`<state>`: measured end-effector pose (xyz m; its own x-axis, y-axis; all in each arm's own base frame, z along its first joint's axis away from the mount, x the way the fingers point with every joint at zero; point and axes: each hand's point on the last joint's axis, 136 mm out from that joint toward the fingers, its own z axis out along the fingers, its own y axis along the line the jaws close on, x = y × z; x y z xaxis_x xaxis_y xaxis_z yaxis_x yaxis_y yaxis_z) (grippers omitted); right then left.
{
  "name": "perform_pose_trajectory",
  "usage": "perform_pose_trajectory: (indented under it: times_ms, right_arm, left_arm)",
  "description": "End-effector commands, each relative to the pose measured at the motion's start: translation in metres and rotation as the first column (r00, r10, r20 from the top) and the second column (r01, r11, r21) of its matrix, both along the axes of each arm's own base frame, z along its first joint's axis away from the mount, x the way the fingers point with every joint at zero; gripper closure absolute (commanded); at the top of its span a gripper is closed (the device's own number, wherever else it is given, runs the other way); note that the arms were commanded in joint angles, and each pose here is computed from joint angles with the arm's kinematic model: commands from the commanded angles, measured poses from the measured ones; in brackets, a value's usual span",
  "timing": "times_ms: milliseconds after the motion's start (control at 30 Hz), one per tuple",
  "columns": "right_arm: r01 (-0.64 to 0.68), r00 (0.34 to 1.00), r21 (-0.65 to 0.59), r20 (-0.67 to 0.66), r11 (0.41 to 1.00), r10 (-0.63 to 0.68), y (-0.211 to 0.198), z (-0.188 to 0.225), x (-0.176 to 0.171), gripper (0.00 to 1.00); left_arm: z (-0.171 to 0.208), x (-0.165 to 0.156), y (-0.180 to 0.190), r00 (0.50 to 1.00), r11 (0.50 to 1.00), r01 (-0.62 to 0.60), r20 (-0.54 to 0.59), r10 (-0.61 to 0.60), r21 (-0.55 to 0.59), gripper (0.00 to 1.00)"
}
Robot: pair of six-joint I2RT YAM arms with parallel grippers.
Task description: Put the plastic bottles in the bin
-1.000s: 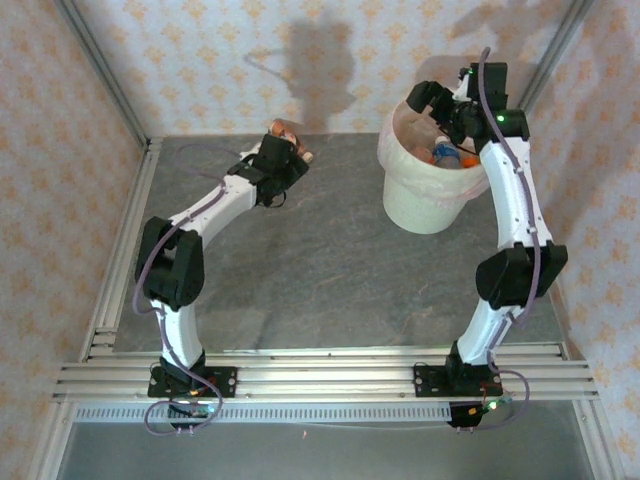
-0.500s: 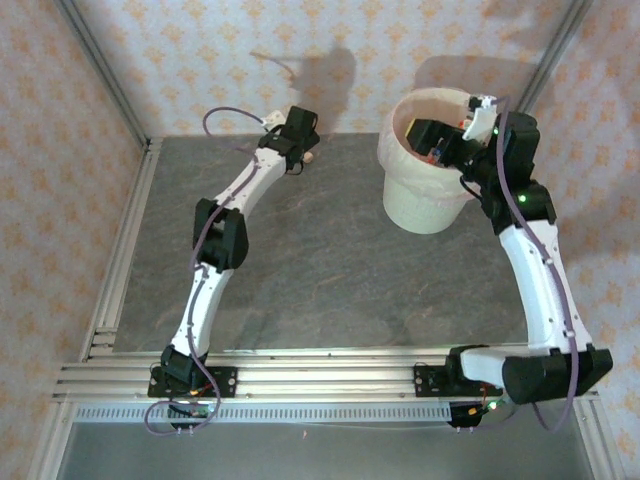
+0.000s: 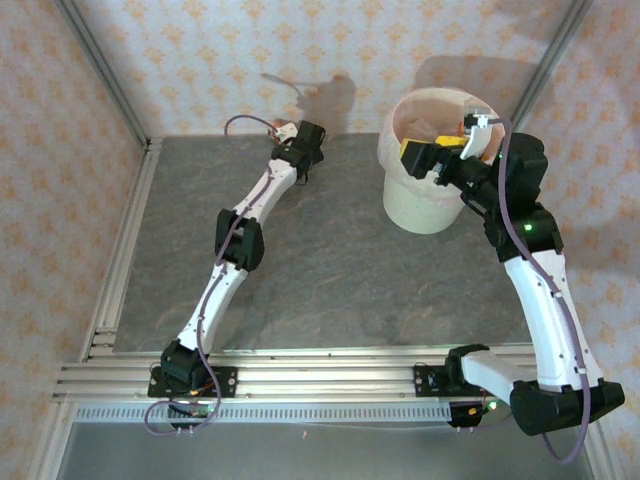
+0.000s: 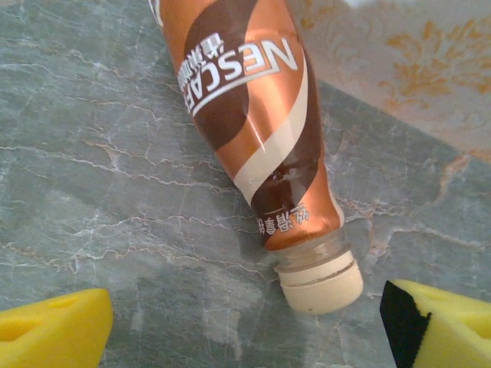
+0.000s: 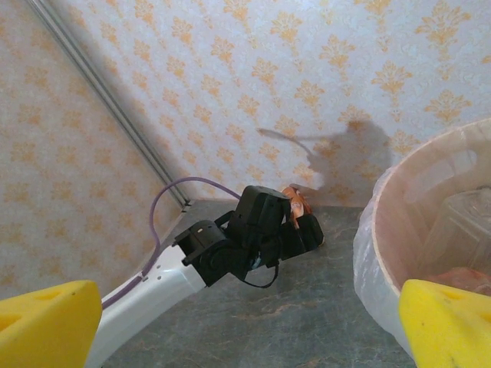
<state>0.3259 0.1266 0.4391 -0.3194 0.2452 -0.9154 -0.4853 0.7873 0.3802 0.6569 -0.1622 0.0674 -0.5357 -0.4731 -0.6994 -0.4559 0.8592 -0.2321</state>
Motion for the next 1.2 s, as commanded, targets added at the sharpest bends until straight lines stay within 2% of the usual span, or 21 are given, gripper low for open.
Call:
perform_pose_trajectory:
  times_ms: [0,100,200,367,600,733,867,1000,1167]
  right_arm:
    - [-0.013,1.0,-0.021,0.028,1.0,0.014,0.003,0.006,-0.001,0.01]
    - [-0.01,1.0,-0.022,0.027,1.0,0.01,0.003,0.007,0.002,0.01]
    - [-0.002,0.999,-0.028,0.032,1.0,0.002,0.003,0.009,0.006,0.01]
    - [0.004,0.999,-0.029,0.037,1.0,-0.003,0.003,0.012,0.012,0.01]
    - [-0.053,0.999,-0.022,0.006,0.998,0.053,0.016,0.002,0.02,0.01]
    - [-0.168,0.986,-0.084,-0.012,0.982,0.167,0.049,-0.021,0.023,0.01]
    - [-0.256,0.966,-0.205,-0.031,0.945,0.255,0.101,-0.058,0.029,0.01]
    - [-0.264,0.964,-0.122,-0.07,0.957,0.257,0.147,-0.085,0.053,0.01]
    - [-0.121,0.986,-0.027,-0.123,0.992,0.117,0.171,-0.125,0.084,0.01]
  left_arm:
    - [0.012,0.017,0.0,0.997,0.999,0.041,0.069,-0.04,-0.002,0.09]
    - [0.004,0.026,-0.002,0.994,0.997,0.068,0.091,-0.066,-0.022,0.12]
    - [-0.016,0.025,-0.003,0.994,0.996,0.087,0.061,-0.086,-0.005,0.15]
    - [-0.034,0.03,0.01,0.997,0.996,0.058,0.051,-0.054,-0.074,0.19]
    - [-0.038,0.031,0.024,0.999,0.994,0.047,0.029,-0.044,-0.094,0.35]
    - [-0.039,0.023,0.031,0.999,0.996,0.041,-0.017,-0.043,-0.073,0.45]
    - [-0.039,0.008,0.042,0.996,0.999,0.025,-0.088,-0.028,-0.037,0.44]
    - [-0.045,-0.011,0.062,0.985,0.999,-0.014,-0.174,0.008,-0.031,0.43]
    - [-0.052,-0.026,0.082,0.969,0.999,-0.036,-0.246,0.031,-0.016,0.44]
